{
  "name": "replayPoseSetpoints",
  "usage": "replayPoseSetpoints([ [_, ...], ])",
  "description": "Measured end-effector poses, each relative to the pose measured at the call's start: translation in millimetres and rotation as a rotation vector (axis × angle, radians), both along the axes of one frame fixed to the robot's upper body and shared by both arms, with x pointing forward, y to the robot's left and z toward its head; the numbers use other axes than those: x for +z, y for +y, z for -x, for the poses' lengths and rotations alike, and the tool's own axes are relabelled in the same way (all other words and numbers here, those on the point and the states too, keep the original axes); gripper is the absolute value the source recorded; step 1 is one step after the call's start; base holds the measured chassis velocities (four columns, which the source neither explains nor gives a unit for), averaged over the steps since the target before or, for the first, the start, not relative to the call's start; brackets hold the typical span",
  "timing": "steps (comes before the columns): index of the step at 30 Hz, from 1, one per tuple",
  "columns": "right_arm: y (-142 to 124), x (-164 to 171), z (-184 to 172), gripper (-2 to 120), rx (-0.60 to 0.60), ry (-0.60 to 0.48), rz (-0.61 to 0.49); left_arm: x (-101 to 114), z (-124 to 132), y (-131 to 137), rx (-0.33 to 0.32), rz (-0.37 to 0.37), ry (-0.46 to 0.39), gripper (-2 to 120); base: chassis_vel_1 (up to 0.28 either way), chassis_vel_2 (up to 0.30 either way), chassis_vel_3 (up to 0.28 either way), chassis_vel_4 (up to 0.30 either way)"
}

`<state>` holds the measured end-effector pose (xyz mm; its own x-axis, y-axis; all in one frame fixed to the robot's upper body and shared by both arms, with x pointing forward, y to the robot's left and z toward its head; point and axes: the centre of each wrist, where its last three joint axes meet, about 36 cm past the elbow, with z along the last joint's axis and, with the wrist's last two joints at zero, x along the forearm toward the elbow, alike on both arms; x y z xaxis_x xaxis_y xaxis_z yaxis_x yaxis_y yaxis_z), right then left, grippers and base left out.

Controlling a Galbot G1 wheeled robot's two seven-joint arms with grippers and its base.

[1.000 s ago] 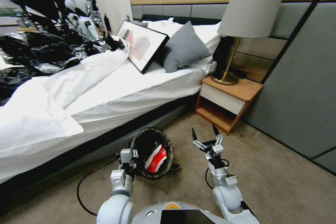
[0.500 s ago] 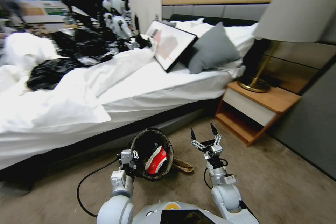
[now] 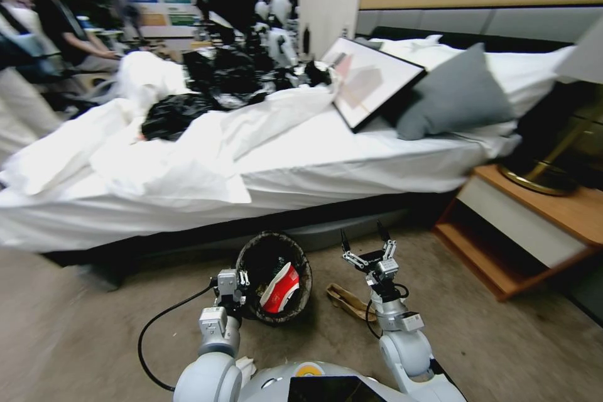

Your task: Pick up the trash bin, then pick up the garbage from the floor and place it into the trash bin.

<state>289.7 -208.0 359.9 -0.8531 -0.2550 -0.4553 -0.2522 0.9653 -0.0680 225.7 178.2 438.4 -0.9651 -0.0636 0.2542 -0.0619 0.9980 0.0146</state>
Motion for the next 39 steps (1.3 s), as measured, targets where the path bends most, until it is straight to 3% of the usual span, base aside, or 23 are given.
replayPoseSetpoints([
  [17,-12.6,7.6,-0.5,100,0.009,0.028,0.051,0.1,-1.0,0.0,-0.003,0.003,-0.003,6,0.000,0.000,0.000,0.000],
  [20,-33.2,6.4,19.3,100,0.065,0.184,0.161,-0.8,-1.5,0.0,-0.003,0.002,-0.001,6,0.000,0.000,0.000,0.000],
  [21,-33.2,6.4,19.3,100,0.065,0.184,0.161,-0.8,-1.5,0.0,-0.003,0.002,-0.001,6,0.000,0.000,0.000,0.000],
  [28,-54.1,-22.8,50.1,100,0.108,0.495,0.286,-1.5,-2.1,-1.4,-0.007,0.005,-0.001,6,0.000,0.000,0.000,0.000],
  [39,-84.8,-54.2,66.2,100,0.158,0.691,0.429,-2.2,-0.8,-3.0,-0.012,0.007,0.004,6,0.000,0.000,0.000,0.000],
])
